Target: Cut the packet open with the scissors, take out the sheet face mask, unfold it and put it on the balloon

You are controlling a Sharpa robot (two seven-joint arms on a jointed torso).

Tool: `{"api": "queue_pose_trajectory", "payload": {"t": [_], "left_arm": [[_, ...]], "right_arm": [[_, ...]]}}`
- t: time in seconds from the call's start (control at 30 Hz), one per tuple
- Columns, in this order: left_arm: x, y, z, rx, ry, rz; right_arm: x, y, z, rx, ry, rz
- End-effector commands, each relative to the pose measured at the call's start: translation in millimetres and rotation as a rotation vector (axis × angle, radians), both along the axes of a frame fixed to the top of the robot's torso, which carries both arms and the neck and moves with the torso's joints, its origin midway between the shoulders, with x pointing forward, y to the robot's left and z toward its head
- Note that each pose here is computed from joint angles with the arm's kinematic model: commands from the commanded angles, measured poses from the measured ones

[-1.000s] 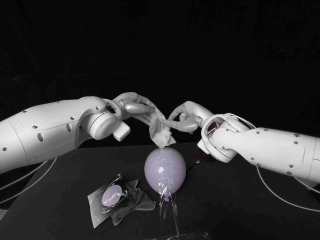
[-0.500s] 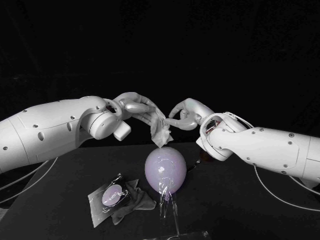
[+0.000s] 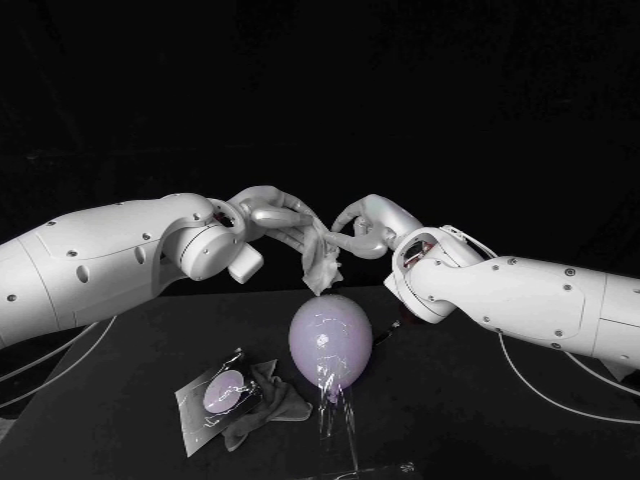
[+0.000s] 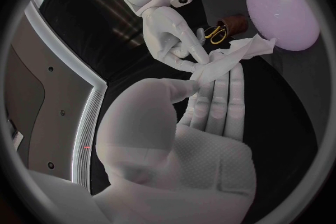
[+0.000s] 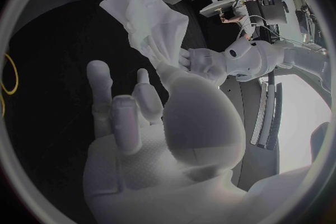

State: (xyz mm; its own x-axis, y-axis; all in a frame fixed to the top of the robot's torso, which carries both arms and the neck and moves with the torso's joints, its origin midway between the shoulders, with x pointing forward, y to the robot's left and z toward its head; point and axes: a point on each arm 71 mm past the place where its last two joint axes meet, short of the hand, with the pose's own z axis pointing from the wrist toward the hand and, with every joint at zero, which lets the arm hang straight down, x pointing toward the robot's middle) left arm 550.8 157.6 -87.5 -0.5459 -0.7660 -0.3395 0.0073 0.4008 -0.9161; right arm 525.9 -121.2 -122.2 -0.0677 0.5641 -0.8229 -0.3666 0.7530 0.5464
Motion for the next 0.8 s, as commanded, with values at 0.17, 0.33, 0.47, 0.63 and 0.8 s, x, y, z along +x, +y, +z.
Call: {"api": "queue_pose_trajectory", "payload": {"t": [0.17, 0.33, 0.47, 0.63, 0.8], "left_arm": [[-1.5, -4.0, 1.7, -0.013, -0.005, -0.025], [-1.5, -3.9, 1.7, -0.013, -0.005, -0.025], [-1.2, -3.5, 1.7, -0.013, -0.005, -0.024], [-0.5, -2.1, 1.8, -0.006, -0.011, -0.021], [0.1, -0.5, 2.1, 0.027, -0.036, -0.026]], "right_arm": [[-1.4, 5.5, -1.8, 0.006, 0.006, 0.046], [-1.8, 6.8, -2.8, 0.008, 0.011, 0.057], [-2.2, 6.1, -1.9, 0.019, -0.002, 0.065], [-3.9, 2.4, 1.5, 0.056, -0.041, 0.074], [-6.4, -3.0, 3.9, 0.087, -0.061, 0.077]]}}
